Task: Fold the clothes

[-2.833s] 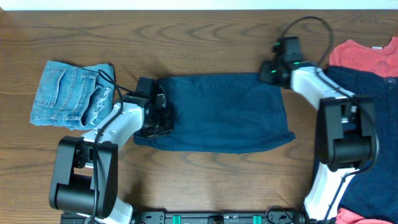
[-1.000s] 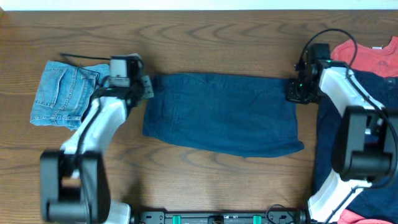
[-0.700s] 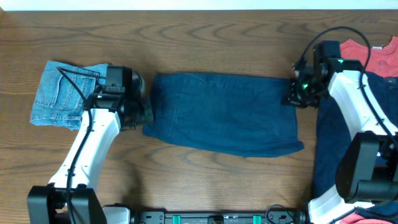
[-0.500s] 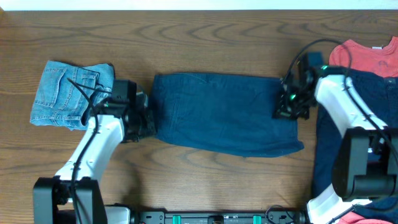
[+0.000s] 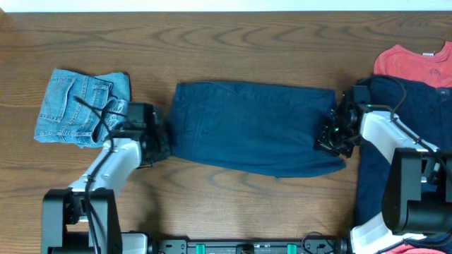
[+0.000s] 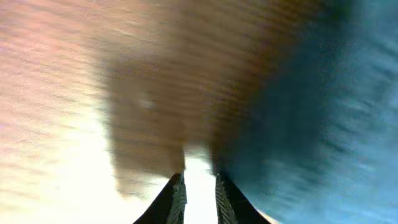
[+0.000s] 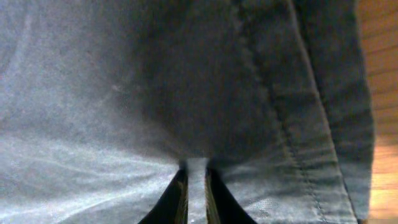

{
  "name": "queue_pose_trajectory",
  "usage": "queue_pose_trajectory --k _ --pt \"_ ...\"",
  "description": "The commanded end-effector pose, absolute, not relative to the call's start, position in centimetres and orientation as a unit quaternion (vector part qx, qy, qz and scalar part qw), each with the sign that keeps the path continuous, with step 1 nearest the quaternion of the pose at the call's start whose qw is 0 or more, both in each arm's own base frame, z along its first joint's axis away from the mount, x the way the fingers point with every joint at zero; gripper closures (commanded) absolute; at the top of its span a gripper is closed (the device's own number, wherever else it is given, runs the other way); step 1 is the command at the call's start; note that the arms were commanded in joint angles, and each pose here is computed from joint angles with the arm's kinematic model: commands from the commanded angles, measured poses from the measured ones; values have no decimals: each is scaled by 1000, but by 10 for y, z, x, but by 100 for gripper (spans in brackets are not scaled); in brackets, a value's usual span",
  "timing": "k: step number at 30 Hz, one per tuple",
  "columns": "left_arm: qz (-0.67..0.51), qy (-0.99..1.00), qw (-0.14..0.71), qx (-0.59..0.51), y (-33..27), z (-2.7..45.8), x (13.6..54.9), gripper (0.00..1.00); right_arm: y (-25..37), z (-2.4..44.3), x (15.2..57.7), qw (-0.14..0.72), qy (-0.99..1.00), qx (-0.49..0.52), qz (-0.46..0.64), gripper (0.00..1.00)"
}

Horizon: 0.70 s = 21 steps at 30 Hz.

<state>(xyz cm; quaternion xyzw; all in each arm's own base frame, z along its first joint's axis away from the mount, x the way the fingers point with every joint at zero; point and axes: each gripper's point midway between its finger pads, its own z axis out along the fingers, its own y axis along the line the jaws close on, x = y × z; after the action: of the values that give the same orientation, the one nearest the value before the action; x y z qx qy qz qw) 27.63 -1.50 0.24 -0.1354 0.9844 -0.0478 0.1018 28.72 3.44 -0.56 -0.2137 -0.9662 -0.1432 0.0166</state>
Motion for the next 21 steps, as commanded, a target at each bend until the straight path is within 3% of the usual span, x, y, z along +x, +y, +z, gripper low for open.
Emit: queue_pose_trajectory --k 1,5,8,11,14,21 --pt "-75 976 133 -153 -14 34 299 75 7 -18 280 34 -977 -191 -91 85" --pt "-133 968 158 -145 -29 73 310 37 29 20 302 4 -979 -120 -166 76" --pt "-137 963 182 -141 -29 88 314 20 54 50 312 -20 -968 -70 -241 66" --pt "-152 964 177 -129 -35 88 313 13 70 63 314 -29 -958 -57 -280 61" --pt "-188 965 155 -96 -50 78 312 11 81 60 308 -16 -957 -44 -285 71" --pt "-235 962 126 -68 -66 42 326 9 101 26 283 33 -965 -30 -257 75"
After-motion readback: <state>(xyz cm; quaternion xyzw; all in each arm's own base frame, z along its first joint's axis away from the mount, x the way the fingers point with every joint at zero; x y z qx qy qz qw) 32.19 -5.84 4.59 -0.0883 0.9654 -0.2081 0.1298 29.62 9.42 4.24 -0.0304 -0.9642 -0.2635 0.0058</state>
